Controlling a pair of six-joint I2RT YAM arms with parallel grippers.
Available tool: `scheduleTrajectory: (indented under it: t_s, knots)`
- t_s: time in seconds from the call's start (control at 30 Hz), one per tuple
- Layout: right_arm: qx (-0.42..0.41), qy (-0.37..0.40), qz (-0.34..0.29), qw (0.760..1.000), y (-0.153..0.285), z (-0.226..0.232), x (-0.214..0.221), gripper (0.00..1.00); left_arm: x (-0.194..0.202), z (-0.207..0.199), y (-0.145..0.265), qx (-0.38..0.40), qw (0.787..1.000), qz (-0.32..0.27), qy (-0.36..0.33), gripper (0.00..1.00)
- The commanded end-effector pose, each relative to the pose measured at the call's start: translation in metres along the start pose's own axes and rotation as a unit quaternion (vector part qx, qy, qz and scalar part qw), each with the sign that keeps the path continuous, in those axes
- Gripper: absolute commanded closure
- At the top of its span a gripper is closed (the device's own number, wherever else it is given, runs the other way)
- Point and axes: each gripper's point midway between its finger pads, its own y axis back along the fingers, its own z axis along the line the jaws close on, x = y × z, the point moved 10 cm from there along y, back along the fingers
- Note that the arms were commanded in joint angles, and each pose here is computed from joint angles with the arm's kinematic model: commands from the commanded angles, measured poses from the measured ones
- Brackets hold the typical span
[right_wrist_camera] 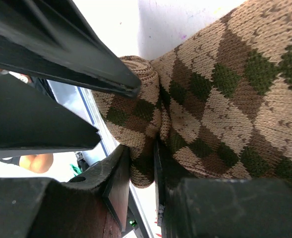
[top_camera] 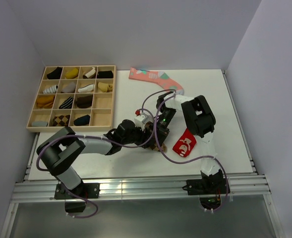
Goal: Roll the socks
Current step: Roll the sock at the center of the board.
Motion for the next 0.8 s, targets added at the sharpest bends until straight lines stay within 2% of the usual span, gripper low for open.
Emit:
scheduleTrajectory:
  t_s: [0.0, 0.4, 0.5, 0.6, 0.77]
  knots:
    - [0.049, 0.012, 0.025, 0.998, 0.002, -0.017, 0.002, 0.89, -0.013, -0.01, -0.009, 0.051, 0.998, -0.026, -0.023, 0.48]
    - [0.06, 0.01, 0.017, 0.998, 0.004, -0.014, 0.001, 0.89, 0.011, -0.003, -0.012, 0.064, 0.998, 0.008, -0.006, 0.48]
    - [0.063, 0.01, 0.015, 0.998, 0.005, -0.014, 0.0, 0.89, 0.017, -0.001, -0.012, 0.062, 0.998, 0.013, 0.005, 0.54]
    - [0.075, 0.009, 0.008, 0.997, 0.005, -0.013, 0.0, 0.89, 0.023, 0.0, -0.011, 0.062, 0.998, 0.017, 0.018, 0.65]
    - [0.104, 0.018, -0.017, 0.994, 0.008, -0.009, -0.001, 0.87, 0.037, 0.003, -0.01, 0.066, 0.996, 0.034, 0.044, 0.88]
